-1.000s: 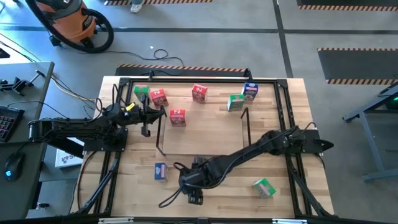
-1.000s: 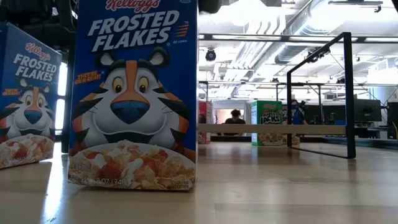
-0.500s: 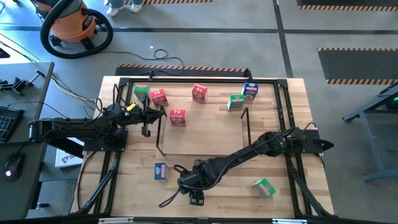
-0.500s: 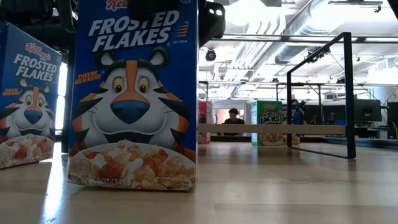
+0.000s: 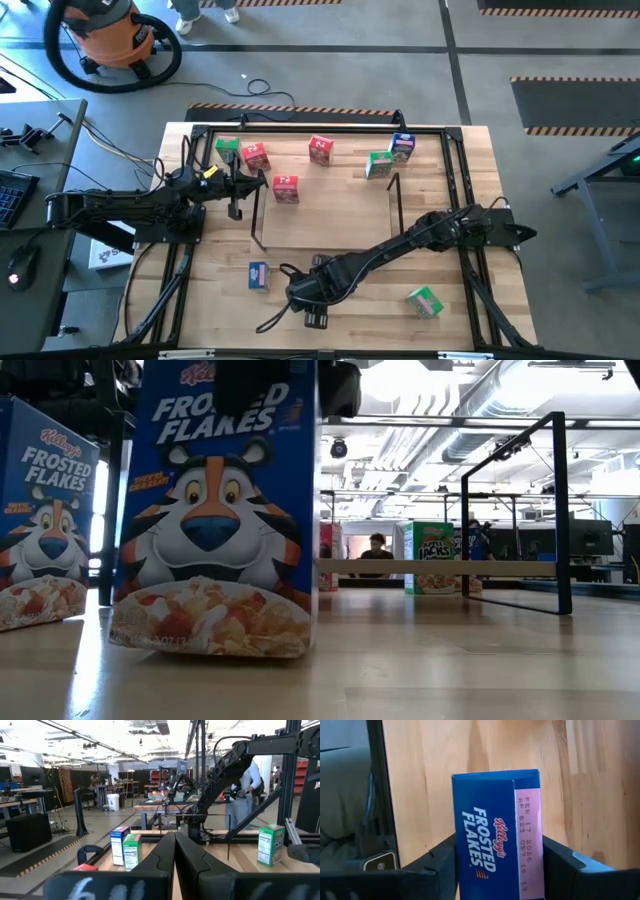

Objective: Stack cereal on shelf
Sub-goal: Put the bottom blue cereal box on the shelf

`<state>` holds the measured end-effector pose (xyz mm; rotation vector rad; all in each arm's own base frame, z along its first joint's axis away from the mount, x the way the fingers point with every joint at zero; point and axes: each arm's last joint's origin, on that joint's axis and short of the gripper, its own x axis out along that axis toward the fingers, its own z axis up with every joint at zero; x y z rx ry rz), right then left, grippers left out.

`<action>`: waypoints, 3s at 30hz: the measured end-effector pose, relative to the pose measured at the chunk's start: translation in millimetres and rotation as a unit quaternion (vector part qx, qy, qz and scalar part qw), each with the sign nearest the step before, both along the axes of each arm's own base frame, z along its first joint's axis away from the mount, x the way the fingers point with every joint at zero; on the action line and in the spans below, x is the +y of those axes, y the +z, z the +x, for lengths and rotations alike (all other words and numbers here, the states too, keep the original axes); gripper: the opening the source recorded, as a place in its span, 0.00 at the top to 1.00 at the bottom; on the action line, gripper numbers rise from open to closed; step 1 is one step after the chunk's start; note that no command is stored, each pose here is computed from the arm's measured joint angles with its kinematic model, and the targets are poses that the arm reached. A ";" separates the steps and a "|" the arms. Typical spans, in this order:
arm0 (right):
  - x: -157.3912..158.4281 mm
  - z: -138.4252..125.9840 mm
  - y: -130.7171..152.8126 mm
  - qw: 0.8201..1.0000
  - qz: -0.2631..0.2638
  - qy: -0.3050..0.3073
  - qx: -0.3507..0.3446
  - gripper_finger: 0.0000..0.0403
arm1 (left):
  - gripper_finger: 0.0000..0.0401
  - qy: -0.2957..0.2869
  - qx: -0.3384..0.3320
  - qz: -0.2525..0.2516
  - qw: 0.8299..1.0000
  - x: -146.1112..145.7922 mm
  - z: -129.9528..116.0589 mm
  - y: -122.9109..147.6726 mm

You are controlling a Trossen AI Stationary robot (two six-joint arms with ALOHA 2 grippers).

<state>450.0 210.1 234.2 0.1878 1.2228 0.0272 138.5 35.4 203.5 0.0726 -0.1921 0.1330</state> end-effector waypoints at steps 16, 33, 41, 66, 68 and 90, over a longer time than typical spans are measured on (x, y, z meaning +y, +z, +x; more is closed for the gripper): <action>-59.6 -16.6 91.4 0.991 -0.086 0.012 -0.097 0.53 | 1.00 0.000 -0.001 0.000 1.000 -0.3 -1.1 0.5; -211.2 -16.0 94.1 0.983 -0.178 0.041 -0.010 0.53 | 1.00 -0.024 -0.042 0.033 0.998 -2.2 -3.0 20.2; -247.2 -29.0 75.0 0.991 -0.126 0.026 -0.023 0.53 | 1.00 -0.020 -0.039 0.026 0.999 -1.9 -2.8 19.5; -289.2 -62.1 44.6 0.989 -0.076 0.014 -0.126 0.53 | 1.00 0.024 -0.037 0.027 0.999 6.8 -5.1 18.6; -289.2 -62.2 40.5 0.989 -0.075 0.013 -0.125 0.53 | 1.00 0.024 -0.037 0.027 0.999 6.8 -5.1 18.6; -289.3 -63.5 31.4 0.989 -0.087 0.019 -0.116 0.51 | 1.00 0.024 -0.033 0.026 0.999 6.8 -4.8 17.7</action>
